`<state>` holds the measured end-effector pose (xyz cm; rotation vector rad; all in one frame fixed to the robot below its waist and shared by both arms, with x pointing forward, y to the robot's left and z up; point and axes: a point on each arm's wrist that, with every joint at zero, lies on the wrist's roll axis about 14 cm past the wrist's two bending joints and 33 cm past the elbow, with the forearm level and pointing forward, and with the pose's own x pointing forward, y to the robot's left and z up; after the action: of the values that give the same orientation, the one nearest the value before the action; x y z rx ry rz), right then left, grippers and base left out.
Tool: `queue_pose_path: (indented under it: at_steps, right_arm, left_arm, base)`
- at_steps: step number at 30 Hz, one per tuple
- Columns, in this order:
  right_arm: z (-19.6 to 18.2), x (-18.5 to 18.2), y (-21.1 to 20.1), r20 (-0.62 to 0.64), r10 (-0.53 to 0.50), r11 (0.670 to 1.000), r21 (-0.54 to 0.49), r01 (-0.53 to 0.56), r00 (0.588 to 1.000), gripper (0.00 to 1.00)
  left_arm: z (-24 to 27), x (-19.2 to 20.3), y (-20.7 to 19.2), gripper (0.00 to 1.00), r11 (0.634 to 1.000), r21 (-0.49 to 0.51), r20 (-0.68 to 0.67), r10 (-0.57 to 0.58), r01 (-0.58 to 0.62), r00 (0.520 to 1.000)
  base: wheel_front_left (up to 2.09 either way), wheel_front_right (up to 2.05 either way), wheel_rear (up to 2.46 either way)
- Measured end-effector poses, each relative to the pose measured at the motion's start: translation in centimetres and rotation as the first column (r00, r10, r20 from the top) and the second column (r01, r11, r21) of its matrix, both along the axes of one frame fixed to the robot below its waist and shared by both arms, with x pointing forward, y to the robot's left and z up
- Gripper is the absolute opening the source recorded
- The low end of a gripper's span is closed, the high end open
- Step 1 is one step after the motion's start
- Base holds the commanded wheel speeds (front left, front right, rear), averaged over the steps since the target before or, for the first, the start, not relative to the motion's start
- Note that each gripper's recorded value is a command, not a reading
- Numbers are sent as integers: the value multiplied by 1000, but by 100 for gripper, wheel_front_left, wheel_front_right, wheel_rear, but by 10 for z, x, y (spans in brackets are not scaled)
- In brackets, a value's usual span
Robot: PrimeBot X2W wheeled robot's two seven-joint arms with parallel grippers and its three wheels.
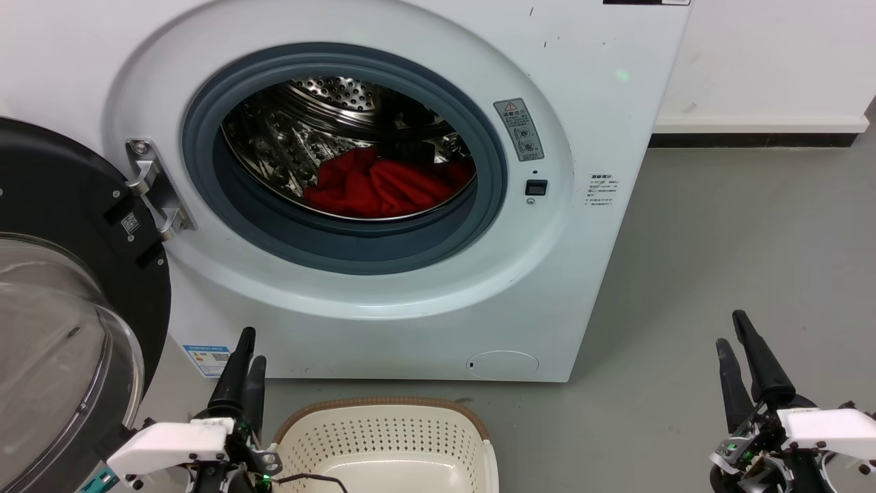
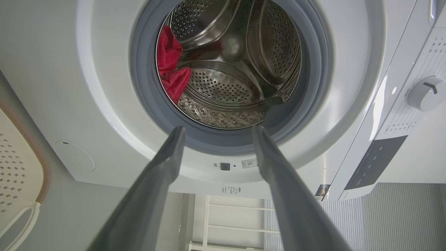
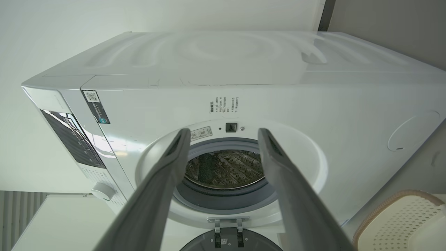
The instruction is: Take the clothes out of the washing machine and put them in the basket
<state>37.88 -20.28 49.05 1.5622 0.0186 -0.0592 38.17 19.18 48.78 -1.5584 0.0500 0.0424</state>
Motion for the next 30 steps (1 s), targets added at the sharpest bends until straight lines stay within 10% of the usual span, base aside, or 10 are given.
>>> queue_pose_path:
  at_steps: [14, 30]
  right_arm:
    - [17, -1, -4, 42, -18, 967, -255, 28, 999, 100]
    - [31, -5, 4, 73, 16, 783, -621, 33, 997, 100]
  left_arm:
    - [22, 8, -8, 100, 970, 244, 62, -20, 4, 998]
    - [32, 11, -19, 100, 842, 539, 92, -61, 2, 994]
  base:
    - [0, 0, 0]
    - [0, 0, 0]
